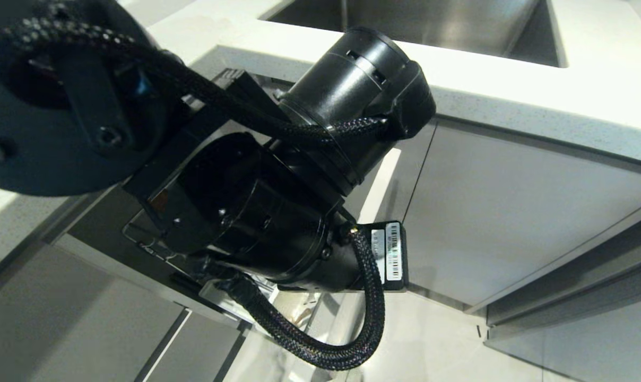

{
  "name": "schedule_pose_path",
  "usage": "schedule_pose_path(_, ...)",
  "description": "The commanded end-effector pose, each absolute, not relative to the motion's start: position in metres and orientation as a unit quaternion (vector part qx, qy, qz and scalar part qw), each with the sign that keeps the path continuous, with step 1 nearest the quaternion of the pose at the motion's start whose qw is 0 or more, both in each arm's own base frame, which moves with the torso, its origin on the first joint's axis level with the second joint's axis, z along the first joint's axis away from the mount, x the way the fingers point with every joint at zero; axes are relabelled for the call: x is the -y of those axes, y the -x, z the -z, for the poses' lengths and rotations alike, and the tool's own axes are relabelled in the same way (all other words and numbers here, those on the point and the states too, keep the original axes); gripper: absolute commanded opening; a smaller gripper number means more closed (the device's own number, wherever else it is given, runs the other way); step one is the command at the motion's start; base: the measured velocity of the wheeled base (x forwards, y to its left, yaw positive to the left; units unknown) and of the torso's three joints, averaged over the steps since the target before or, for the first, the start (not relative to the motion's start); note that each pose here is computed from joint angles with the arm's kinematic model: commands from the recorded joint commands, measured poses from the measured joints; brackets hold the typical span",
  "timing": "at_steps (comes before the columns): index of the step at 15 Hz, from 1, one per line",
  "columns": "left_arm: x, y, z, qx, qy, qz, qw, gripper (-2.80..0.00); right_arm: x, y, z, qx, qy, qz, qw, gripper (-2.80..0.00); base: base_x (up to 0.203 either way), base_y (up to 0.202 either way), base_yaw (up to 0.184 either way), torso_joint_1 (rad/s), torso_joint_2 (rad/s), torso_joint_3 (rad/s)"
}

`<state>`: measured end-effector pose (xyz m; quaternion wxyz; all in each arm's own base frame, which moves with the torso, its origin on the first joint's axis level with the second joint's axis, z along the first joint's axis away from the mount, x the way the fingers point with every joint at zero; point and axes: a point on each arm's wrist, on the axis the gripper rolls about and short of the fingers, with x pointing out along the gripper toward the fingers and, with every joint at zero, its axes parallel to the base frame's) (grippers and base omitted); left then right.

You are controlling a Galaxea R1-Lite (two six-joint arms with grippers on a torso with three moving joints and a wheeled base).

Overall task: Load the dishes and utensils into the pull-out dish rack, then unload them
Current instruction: Close the cupboard

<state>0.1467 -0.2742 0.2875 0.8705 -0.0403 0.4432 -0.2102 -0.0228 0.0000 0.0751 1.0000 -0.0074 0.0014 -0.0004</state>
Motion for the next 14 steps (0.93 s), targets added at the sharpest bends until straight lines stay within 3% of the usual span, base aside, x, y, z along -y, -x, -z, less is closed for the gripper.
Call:
schedule_pose_path(1, 0.268, -0.15, -0.288, -0.435, 0.032, 0.19, 0.88, -2.8, 0.0, 0.023, -0.075, -0.002, 0.008, 0.001, 1.0, -2.8, 0.0, 0.0, 0.0, 0.0, 0.0, 0.0)
schedule_pose_path(14, 0.208, -0.195, -0.308, -0.334, 0.006, 0.023, 0.942, -2.8, 0.0, 0.023, -0.075, -0.002, 0.008, 0.0, 1.0, -2.8, 0.0, 0.0, 0.0, 0.0, 0.0, 0.0)
